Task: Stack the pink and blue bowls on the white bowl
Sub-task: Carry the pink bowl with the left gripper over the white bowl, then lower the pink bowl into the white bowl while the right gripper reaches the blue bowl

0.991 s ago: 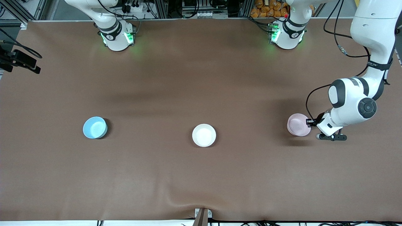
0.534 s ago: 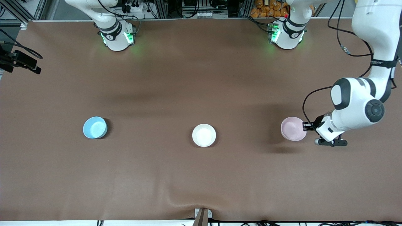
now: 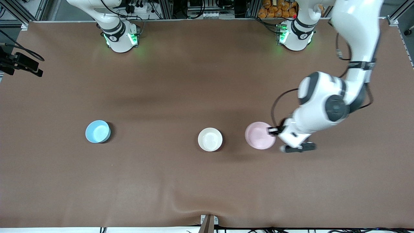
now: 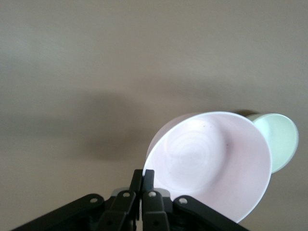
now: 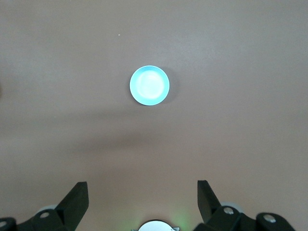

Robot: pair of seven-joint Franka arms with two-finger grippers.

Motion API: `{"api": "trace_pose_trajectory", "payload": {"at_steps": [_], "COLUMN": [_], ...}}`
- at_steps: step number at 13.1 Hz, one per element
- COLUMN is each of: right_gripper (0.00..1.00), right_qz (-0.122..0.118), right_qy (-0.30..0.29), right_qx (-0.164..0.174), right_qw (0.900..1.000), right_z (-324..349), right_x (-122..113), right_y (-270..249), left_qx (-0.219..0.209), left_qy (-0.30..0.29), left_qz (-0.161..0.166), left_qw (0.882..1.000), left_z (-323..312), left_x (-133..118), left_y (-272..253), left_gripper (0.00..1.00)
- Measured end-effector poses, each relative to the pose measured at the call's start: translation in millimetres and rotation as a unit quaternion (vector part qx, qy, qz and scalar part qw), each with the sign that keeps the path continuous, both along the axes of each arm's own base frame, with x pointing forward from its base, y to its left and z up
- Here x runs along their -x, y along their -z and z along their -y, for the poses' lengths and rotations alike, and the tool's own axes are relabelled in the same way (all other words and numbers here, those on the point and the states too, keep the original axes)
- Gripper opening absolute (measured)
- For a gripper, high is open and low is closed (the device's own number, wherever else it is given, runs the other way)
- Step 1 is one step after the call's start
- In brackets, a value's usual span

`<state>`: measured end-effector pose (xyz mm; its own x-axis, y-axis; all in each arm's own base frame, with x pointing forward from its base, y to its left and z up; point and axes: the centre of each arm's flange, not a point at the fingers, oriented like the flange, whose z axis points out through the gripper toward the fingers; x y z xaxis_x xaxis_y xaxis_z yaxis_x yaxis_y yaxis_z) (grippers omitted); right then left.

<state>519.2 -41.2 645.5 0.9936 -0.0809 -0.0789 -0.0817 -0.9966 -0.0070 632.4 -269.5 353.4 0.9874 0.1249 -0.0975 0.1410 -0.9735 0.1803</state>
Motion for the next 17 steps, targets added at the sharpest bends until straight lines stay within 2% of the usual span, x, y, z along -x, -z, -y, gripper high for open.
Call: {"api": "trace_pose_trajectory", "payload": {"at_steps": [4, 8, 10, 13, 17], "right_gripper": [1.00, 1.00, 1.00, 1.00, 1.00], "right_qz": [-0.003, -0.006, -0.011, -0.024, -0.025], "right_qy": [-0.003, -0.009, -0.009, -0.005, -0.004], "right_qx": [0.000, 0.000, -0.007, -0.020, -0.021], "right_qw": [1.000, 1.000, 1.000, 0.999, 0.999], "right_z": [-2.7, -9.8, -10.0, -9.2, -7.9], "right_x": [-1.9, -4.8, -8.2, -18.1, -21.6], "right_y": [2.9, 6.9, 12.8, 29.0, 31.9], "left_qx": [0.011, 0.034, 0.041, 0.039, 0.036], "left_qy": [-0.020, -0.028, -0.029, -0.027, -0.030], "left_qz": [-0.010, 0.016, 0.025, 0.021, 0.018], "left_qw": [1.000, 0.999, 0.998, 0.999, 0.999], "left_z": [81.9, 148.5, 159.7, 165.4, 161.0], "left_x": [0.8, 17.1, 19.9, 23.0, 20.1], "left_y": [28.9, 55.5, 68.8, 88.8, 97.2], "left_gripper": [0.03, 0.03, 0.03, 0.03, 0.03]}}
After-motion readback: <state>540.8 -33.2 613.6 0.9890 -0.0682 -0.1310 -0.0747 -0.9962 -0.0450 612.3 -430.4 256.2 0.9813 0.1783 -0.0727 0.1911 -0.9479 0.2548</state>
